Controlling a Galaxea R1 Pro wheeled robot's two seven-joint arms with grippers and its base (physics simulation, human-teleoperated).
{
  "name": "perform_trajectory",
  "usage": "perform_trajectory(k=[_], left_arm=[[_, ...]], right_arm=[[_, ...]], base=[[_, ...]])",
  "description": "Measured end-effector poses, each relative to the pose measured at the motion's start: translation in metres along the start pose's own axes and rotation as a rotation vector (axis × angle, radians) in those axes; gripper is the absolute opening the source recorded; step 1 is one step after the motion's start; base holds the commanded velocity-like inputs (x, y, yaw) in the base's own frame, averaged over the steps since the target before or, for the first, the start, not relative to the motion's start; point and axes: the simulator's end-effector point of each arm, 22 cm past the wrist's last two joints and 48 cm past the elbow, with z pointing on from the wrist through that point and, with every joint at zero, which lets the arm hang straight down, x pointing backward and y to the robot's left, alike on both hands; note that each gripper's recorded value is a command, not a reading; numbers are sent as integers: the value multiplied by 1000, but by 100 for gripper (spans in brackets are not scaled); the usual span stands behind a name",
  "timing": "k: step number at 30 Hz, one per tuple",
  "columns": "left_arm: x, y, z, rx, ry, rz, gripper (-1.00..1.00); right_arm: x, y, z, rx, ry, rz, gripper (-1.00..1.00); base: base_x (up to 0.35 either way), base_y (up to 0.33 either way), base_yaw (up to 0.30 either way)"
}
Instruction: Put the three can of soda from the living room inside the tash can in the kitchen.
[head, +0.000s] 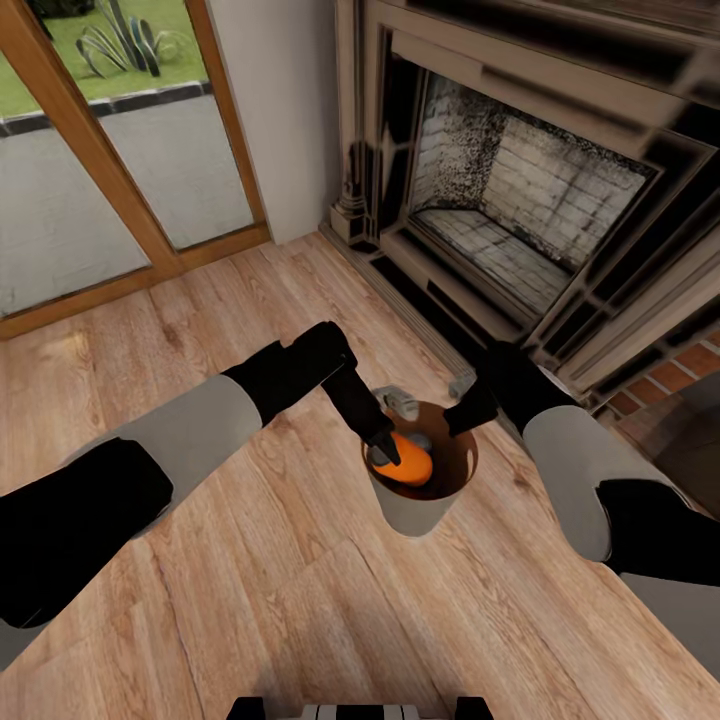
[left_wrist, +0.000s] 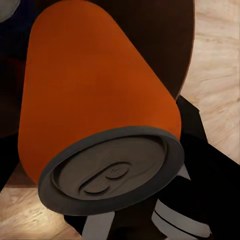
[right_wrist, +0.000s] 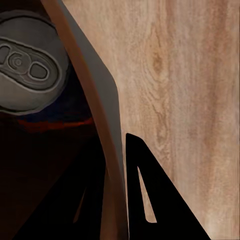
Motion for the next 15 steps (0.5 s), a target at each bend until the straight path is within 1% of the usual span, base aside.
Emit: perform_trajectory(k=[5,9,11,15], left_arm=[[1,1,0,-3,2,0,-100],[1,0,1,-3,3,1,-100],[0,0,1,-3,3,1,-100],[1,0,1,-2,3,2,-100]], right_arm=[[-1,2,0,-10,-2,7,-100],[-4,8,1,-6,-3,-14,-100],[-6,14,1,-23,-6,-4,-100],[-9,19,1,-19,-7,-24,-100]], base=[[0,0,0],[0,0,0],[0,0,0],[0,0,0]])
